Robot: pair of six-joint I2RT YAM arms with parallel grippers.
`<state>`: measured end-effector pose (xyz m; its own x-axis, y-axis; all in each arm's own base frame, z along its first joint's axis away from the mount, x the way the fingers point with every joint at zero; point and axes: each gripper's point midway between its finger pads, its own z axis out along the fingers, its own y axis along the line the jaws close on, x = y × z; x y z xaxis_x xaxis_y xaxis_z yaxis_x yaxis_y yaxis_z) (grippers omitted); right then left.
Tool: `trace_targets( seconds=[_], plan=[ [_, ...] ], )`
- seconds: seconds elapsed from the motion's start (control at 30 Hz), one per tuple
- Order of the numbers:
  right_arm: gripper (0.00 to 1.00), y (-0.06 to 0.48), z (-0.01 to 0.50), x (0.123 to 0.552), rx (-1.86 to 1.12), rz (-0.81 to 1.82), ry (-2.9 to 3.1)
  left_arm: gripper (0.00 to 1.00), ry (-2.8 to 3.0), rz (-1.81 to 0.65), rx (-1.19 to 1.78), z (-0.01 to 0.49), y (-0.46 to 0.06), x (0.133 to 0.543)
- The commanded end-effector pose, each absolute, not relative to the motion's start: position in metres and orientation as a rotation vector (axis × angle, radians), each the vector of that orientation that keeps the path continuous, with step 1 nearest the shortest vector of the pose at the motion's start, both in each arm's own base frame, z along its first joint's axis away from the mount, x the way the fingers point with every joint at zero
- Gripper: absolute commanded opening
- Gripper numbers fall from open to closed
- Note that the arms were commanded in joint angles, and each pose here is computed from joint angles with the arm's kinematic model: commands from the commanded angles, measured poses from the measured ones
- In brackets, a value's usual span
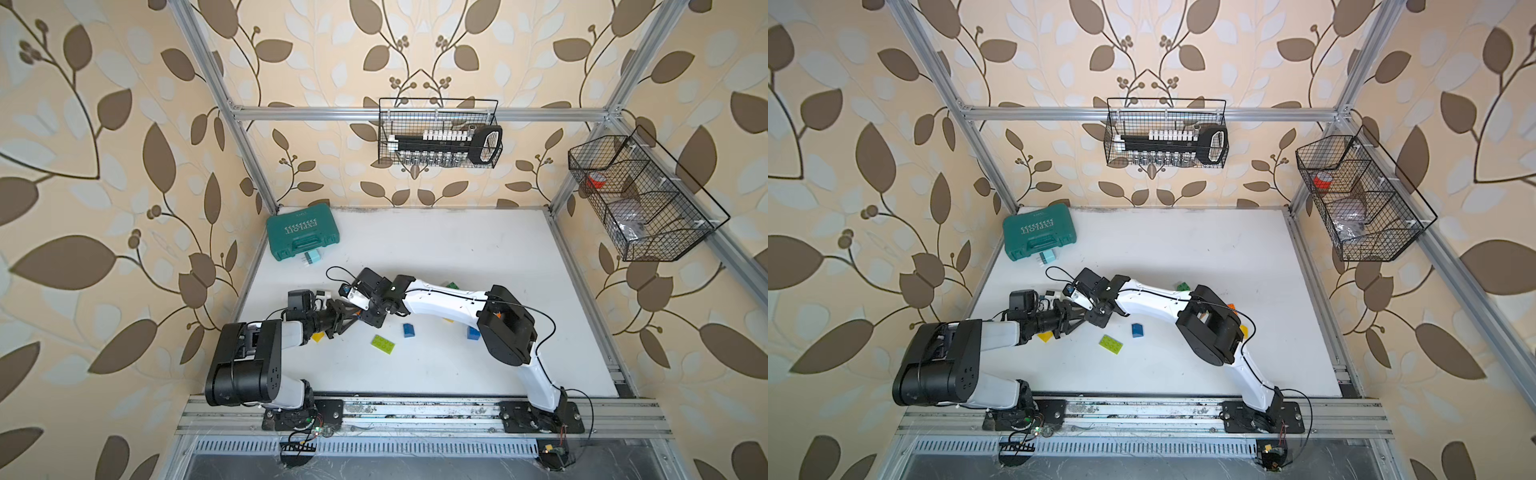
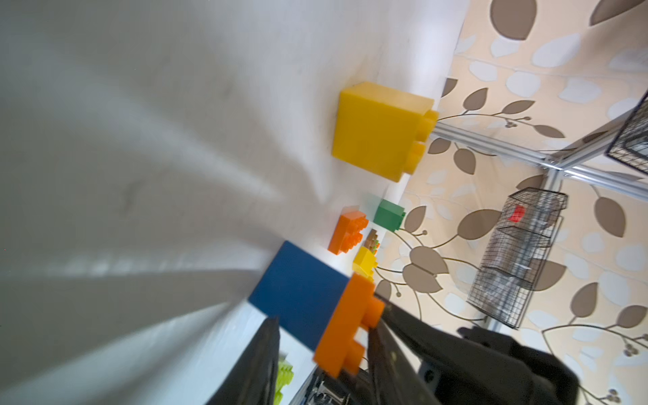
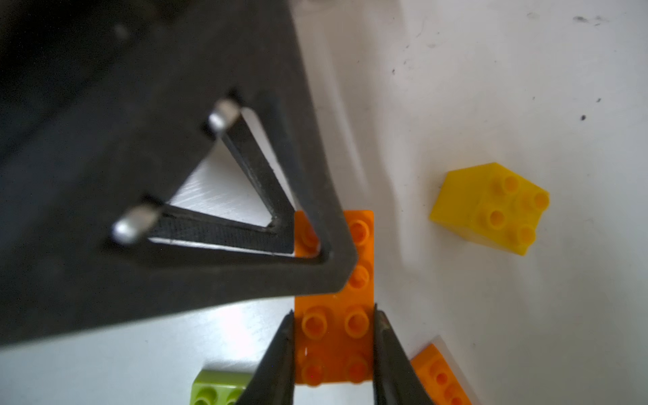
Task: Assemble a fork with lego
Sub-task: Assemble the lego brick with the lego brick.
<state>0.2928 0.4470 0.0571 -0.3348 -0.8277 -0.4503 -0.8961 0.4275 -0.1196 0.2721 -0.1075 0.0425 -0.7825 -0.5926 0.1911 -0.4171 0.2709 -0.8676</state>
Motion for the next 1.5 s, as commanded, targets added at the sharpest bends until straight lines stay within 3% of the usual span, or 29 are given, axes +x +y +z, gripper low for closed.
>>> trace_targets(
  seconds=[0.0, 0.13, 0.6, 0.9, 1.23, 1.47],
  plan=[
    [0.23, 0.426, 0.026, 0.289, -1.521, 0.111, 2.335, 0.40, 2.530, -1.311, -1.232, -0.008, -0.097, 0.236],
    [0.24, 0.431, 0.038, 0.294, -1.525, 0.131, 2.306, 0.41, 2.536, -1.298, -1.247, -0.011, -0.096, 0.235],
    [0.25, 0.437, 0.091, 0.308, -1.650, 0.414, 2.105, 0.68, 2.335, -1.443, -0.979, 0.072, -0.099, 0.281],
    [0.27, 0.432, 0.087, 0.295, -1.793, 0.470, 2.046, 0.69, 2.283, -1.459, -0.962, 0.092, -0.084, 0.294],
    [0.31, 0.439, 0.067, 0.303, -1.883, 0.301, 1.956, 0.74, 2.316, -1.412, -0.946, 0.094, -0.071, 0.302],
    [0.42, 0.445, 0.068, 0.297, -1.947, 0.358, 1.924, 0.82, 2.333, -1.403, -0.960, 0.088, -0.067, 0.305]
  ],
)
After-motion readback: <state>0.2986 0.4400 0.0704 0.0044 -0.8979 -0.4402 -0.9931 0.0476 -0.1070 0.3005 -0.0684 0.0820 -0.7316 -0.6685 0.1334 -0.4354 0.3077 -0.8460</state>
